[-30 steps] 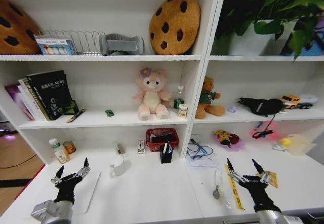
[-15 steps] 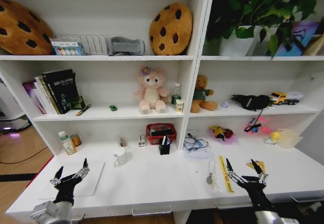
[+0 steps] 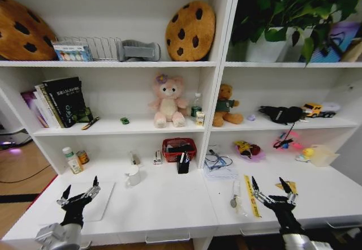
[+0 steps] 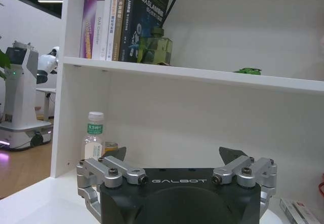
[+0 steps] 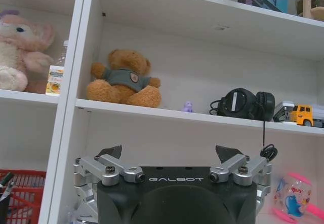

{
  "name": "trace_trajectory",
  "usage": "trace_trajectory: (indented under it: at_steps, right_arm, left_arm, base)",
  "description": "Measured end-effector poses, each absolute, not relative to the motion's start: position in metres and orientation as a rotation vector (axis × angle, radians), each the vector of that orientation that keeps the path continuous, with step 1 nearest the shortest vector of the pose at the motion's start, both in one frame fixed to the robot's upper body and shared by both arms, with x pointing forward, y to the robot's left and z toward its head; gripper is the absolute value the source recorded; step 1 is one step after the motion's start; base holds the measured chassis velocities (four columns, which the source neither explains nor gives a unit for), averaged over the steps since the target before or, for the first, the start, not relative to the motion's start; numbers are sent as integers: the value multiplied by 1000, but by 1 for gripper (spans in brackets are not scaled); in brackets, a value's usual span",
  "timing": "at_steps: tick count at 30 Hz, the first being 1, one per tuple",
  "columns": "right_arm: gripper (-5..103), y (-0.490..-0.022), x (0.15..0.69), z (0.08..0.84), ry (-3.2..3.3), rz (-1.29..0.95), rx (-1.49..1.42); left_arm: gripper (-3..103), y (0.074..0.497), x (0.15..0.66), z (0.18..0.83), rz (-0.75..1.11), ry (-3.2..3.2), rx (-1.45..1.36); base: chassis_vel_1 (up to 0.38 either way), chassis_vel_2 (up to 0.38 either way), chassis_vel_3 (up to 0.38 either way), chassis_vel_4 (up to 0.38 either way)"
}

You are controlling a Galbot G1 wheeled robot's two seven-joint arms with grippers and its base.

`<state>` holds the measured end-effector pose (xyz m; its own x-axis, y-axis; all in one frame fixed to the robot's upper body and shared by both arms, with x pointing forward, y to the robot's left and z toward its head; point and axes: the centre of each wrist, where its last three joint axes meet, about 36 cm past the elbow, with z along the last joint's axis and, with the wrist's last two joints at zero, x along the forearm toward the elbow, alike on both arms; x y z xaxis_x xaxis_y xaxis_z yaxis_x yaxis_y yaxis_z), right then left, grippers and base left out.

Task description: Organize the objects on the table.

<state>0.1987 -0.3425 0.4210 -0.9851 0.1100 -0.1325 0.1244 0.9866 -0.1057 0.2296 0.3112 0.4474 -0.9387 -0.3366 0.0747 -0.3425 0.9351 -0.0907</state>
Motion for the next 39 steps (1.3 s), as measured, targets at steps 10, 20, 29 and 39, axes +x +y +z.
trace_trajectory:
  at_steps: [10, 20, 29, 39]
  right_arm:
    - [100, -342, 198, 419, 3013, -168, 183]
    - [100, -341, 198, 412, 2996, -173, 209]
    - [100, -343, 201, 428, 3134, -128, 426]
    - [100, -367, 245, 427, 3351, -125, 575]
  left_arm:
    - [100, 311, 229, 448, 151, -3035, 534]
    - [100, 303, 227, 458, 88, -3077, 494]
    - [100, 299, 223, 458, 86, -3072, 488]
    - [100, 299, 220, 455, 89, -3061, 497]
  base:
    - [-230, -215, 218, 198]
    - [-180, -210, 185, 198]
    - [29, 29, -26, -30]
    - [5, 8, -3, -5]
